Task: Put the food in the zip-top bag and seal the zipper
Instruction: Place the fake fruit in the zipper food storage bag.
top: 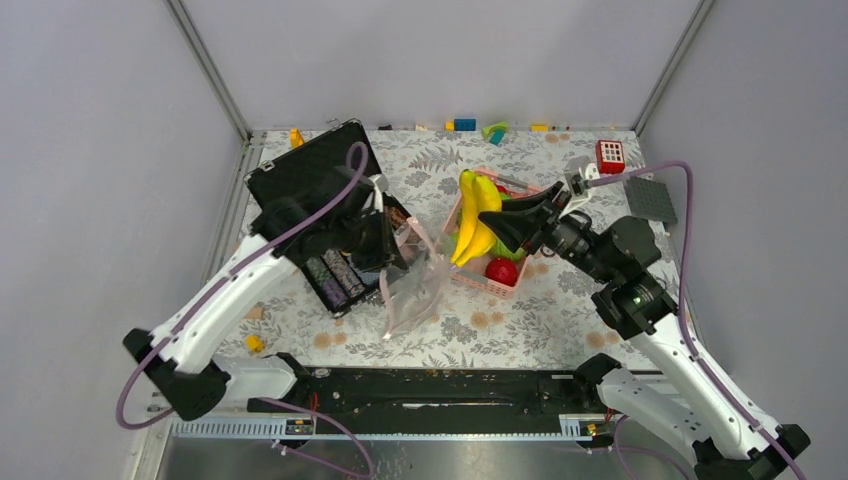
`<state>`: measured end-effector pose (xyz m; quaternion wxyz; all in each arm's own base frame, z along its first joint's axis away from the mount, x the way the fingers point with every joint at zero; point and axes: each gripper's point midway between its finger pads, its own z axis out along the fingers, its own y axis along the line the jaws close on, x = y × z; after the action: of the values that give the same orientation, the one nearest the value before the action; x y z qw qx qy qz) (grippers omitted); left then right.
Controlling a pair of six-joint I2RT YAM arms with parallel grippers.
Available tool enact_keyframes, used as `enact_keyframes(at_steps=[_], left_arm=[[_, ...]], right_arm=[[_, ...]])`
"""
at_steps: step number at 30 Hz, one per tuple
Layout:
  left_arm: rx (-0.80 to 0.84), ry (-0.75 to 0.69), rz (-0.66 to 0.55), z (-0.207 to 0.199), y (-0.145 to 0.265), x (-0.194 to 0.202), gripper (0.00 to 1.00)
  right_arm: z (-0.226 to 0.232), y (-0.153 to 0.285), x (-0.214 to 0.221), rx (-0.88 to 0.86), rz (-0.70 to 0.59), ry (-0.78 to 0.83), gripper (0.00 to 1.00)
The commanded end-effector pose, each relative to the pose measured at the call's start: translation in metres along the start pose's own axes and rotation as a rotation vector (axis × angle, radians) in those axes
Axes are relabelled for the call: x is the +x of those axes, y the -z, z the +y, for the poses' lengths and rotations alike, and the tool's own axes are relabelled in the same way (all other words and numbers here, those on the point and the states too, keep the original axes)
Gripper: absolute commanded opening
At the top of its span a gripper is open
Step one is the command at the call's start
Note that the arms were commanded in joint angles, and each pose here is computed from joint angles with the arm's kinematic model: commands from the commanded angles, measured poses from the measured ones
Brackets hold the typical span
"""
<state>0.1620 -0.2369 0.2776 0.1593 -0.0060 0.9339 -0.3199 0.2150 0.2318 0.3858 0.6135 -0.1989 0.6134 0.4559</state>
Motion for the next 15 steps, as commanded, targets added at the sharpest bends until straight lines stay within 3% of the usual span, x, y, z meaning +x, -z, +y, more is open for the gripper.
enact_keyframes(at_steps=[1, 8, 15], left_arm=[[-0.002, -0.033, -0.044, -0.008, -0.035, -0.027, 0.00], [0.002, -0.027, -0.076, -0.022, -0.053, -0.049, 0.00], [0.015, -0.021, -0.107, -0.023, -0.041, -0.047, 0.00]], right_arm=[[0.025, 0.007, -0.026, -0.102, -0.117, 0.044, 0.11], [0.070, -0.018, -0.010, -0.260, -0.077, 0.189, 0.11], [0.057, -0.050, 0.021, -0.204, -0.003, 0.230, 0.11]])
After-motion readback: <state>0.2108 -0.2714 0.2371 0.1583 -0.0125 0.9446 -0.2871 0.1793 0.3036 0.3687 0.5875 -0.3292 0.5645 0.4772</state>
